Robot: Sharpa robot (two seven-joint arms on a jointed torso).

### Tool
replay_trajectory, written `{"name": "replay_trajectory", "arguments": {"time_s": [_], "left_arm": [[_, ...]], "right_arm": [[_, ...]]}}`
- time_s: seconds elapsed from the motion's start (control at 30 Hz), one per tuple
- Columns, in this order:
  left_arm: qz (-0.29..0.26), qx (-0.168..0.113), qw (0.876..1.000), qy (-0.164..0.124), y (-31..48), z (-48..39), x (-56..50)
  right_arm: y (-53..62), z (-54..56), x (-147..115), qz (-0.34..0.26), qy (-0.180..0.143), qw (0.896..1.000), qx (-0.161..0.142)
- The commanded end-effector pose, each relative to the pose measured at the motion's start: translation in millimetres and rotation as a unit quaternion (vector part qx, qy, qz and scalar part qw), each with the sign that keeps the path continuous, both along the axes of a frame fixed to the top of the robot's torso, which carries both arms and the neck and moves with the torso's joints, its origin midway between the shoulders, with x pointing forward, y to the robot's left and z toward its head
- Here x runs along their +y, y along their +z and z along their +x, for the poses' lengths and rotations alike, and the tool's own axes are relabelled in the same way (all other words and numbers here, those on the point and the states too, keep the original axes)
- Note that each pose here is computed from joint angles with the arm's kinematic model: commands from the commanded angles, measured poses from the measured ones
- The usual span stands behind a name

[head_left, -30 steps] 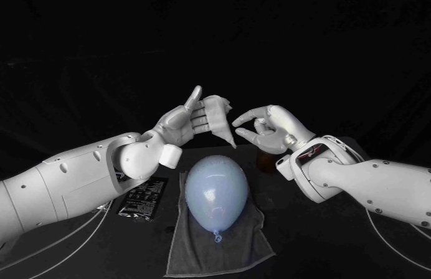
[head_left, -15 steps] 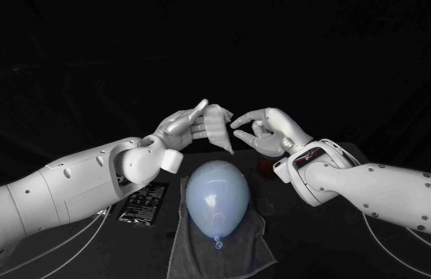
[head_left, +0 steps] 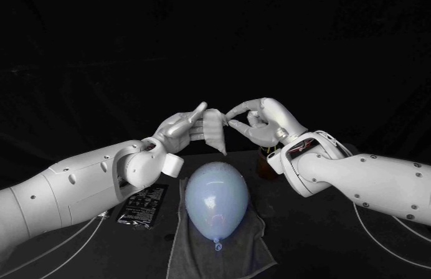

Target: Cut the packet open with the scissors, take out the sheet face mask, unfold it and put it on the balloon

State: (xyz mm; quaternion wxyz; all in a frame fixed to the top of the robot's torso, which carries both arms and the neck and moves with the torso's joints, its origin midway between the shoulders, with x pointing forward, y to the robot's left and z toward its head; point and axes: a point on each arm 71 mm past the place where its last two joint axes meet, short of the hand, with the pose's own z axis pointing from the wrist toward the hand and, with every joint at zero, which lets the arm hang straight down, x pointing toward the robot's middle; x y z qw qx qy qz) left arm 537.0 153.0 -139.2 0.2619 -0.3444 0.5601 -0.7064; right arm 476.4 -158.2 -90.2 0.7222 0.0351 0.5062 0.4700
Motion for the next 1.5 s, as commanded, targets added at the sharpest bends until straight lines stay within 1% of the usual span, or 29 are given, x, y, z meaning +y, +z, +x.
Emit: {"name": "replay_trajectory", "arguments": {"time_s": [0.03, 0.13, 0.23, 0.37, 0.47, 0.6, 0.7, 0.73, 0.77, 0.8, 0.87, 0.9, 0.93, 0.97, 1.0, 1.07, 1.13, 1.23, 1.3, 1.33, 1.5], "left_arm": [[0.015, -0.026, 1.000, -0.003, 2.0, -1.5, -2.0], [0.027, -0.031, 0.999, -0.004, 1.3, -1.9, -2.2], [0.048, -0.043, 0.998, -0.004, 0.5, -2.2, -2.2], [0.070, -0.057, 0.996, 0.008, -0.2, -1.5, -0.9], [0.085, -0.066, 0.994, 0.021, -0.7, 0.2, 1.4], [0.097, -0.078, 0.991, 0.038, -0.7, 2.2, 4.8], [0.107, -0.091, 0.989, 0.048, -0.3, 3.5, 7.4], [0.112, -0.097, 0.988, 0.050, 0.0, 3.8, 8.3], [0.114, -0.100, 0.987, 0.052, 0.1, 4.0, 8.7], [0.118, -0.106, 0.986, 0.053, 0.4, 4.1, 9.2], [0.125, -0.116, 0.984, 0.054, 0.9, 4.2, 10.0], [0.126, -0.119, 0.983, 0.054, 1.0, 4.1, 10.1], [0.129, -0.123, 0.983, 0.053, 1.3, 3.9, 10.1], [0.131, -0.128, 0.982, 0.052, 1.6, 3.6, 10.0], [0.131, -0.128, 0.982, 0.052, 1.6, 3.6, 10.0], [0.134, -0.137, 0.980, 0.046, 2.0, 2.6, 9.7], [0.136, -0.142, 0.980, 0.039, 2.3, 1.7, 9.4], [0.137, -0.149, 0.979, 0.027, 2.5, 0.3, 9.4], [0.136, -0.151, 0.979, 0.021, 2.5, -0.1, 9.7], [0.135, -0.151, 0.979, 0.018, 2.5, -0.2, 9.9], [0.126, -0.146, 0.981, 0.008, 2.4, -0.6, 10.2]], "right_arm": [[3.9, -0.9, 2.3, -0.008, -0.007, 1.000, -0.026], [4.1, 1.8, 2.9, -0.011, -0.013, 1.000, -0.019], [2.7, 8.5, 0.5, -0.003, -0.027, 1.000, 0.008], [1.5, 13.6, -3.6, 0.012, -0.039, 0.999, 0.031], [0.9, 18.1, -9.6, 0.034, -0.049, 0.997, 0.055], [-2.4, 26.9, -20.0, 0.056, -0.060, 0.991, 0.109], [-9.1, 34.2, -28.2, 0.068, -0.063, 0.980, 0.174], [-12.2, 36.4, -30.6, 0.070, -0.063, 0.975, 0.200], [-14.0, 37.6, -32.0, 0.072, -0.062, 0.972, 0.215], [-17.1, 39.3, -33.9, 0.075, -0.061, 0.966, 0.241], [-23.9, 42.2, -36.7, 0.078, -0.053, 0.951, 0.294], [-26.5, 43.1, -37.6, 0.080, -0.051, 0.945, 0.314], [-29.7, 44.0, -38.1, 0.083, -0.046, 0.936, 0.338], [-33.8, 44.7, -38.2, 0.085, -0.039, 0.925, 0.368], [-33.8, 44.7, -38.2, 0.085, -0.039, 0.925, 0.368], [-41.1, 45.2, -37.6, 0.092, -0.027, 0.902, 0.421], [-46.5, 45.2, -36.2, 0.096, -0.015, 0.884, 0.458], [-52.7, 44.8, -32.9, 0.101, 0.003, 0.861, 0.498], [-55.1, 44.6, -30.1, 0.106, 0.014, 0.852, 0.512], [-55.8, 44.8, -28.5, 0.110, 0.020, 0.848, 0.517], [-56.6, 47.0, -21.7, 0.136, 0.042, 0.837, 0.528]]}}
